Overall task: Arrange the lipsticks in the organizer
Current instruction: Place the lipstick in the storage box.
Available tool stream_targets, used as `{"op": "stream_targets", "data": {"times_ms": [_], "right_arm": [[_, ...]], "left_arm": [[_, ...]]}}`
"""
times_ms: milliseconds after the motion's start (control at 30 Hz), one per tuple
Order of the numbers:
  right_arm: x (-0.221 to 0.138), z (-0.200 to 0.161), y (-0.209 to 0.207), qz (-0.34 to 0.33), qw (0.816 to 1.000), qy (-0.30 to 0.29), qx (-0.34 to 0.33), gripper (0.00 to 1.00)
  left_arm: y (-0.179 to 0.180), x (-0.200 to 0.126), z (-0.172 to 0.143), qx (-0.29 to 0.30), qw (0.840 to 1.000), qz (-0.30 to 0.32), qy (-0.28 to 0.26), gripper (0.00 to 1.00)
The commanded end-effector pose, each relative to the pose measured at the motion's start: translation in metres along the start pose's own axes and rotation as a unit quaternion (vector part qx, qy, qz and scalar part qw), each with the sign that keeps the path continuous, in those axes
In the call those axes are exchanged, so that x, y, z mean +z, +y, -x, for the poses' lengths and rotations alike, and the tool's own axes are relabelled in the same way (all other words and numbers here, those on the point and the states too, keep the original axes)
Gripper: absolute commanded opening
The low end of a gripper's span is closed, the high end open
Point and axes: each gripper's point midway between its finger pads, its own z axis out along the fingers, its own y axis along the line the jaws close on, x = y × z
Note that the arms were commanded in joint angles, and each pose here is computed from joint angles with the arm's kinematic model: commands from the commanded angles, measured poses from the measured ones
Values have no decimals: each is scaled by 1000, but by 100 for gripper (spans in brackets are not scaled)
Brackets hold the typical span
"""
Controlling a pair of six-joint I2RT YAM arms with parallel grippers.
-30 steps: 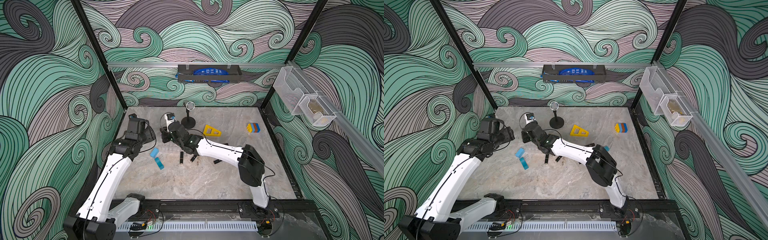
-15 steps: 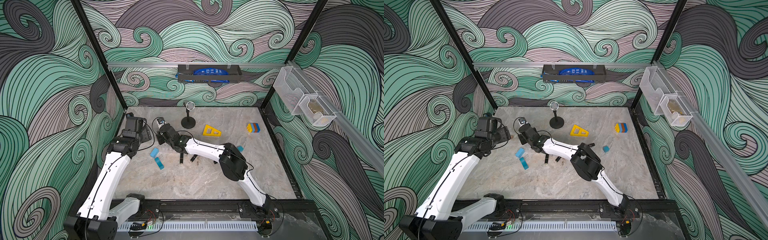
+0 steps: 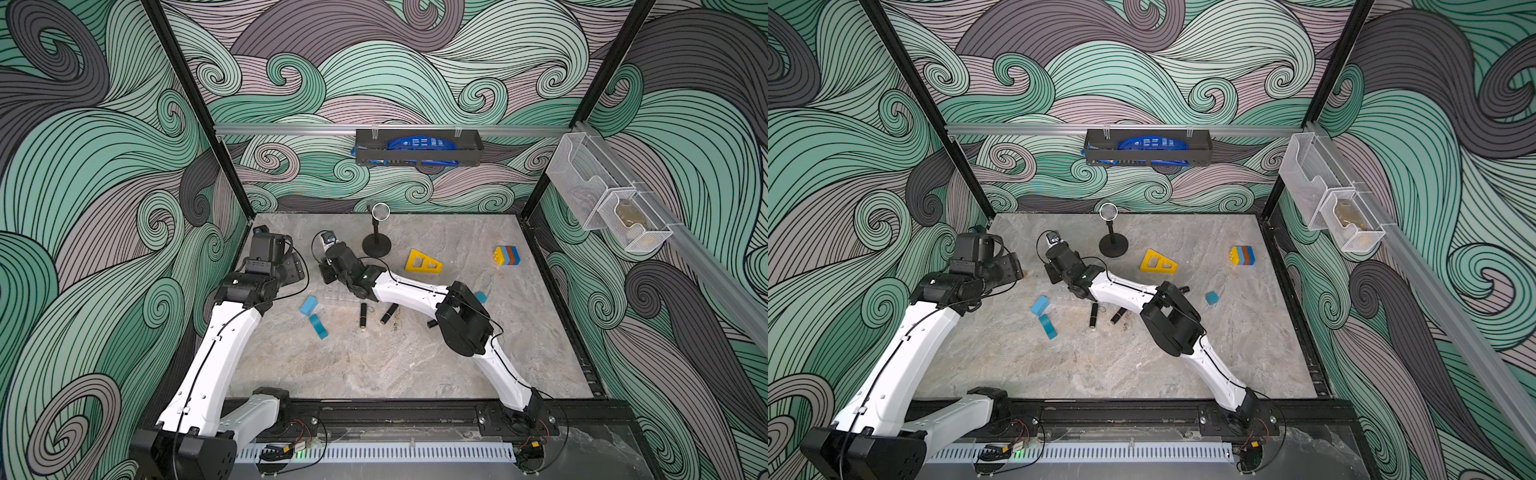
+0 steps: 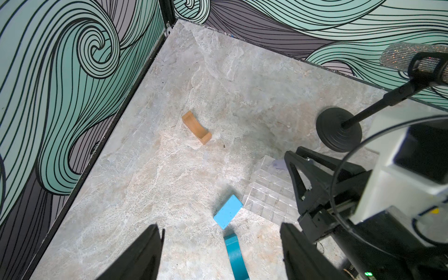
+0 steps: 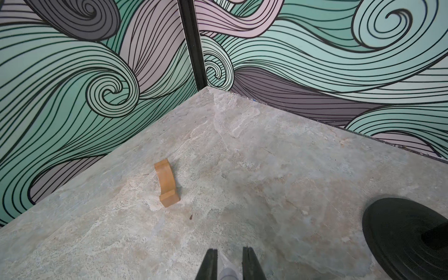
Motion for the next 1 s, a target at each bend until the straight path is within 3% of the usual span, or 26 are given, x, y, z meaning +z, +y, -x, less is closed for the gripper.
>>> {"op": "stream_targets", "data": {"times_ms": [0, 567, 667, 800, 967], "right_arm": [[7, -2, 8, 13, 1000, -2, -2, 7], [25, -20, 7, -14, 999, 16, -44, 10], [26, -21, 7, -14, 999, 19, -46, 18], [16, -2, 14, 5, 999, 9, -41, 36], [-10, 39, 17, 17, 999, -21, -22, 44]], "left_arm": [[-1, 1, 2, 1, 1000, -5, -2, 79], [-3, 2, 0, -3, 1000, -14, 2, 78], [-3, 3, -1, -3, 1000, -13, 4, 78], [-4, 3, -1, -5, 1000, -16, 4, 78], [-3, -4, 2, -8, 1000, -18, 5, 78]]}}
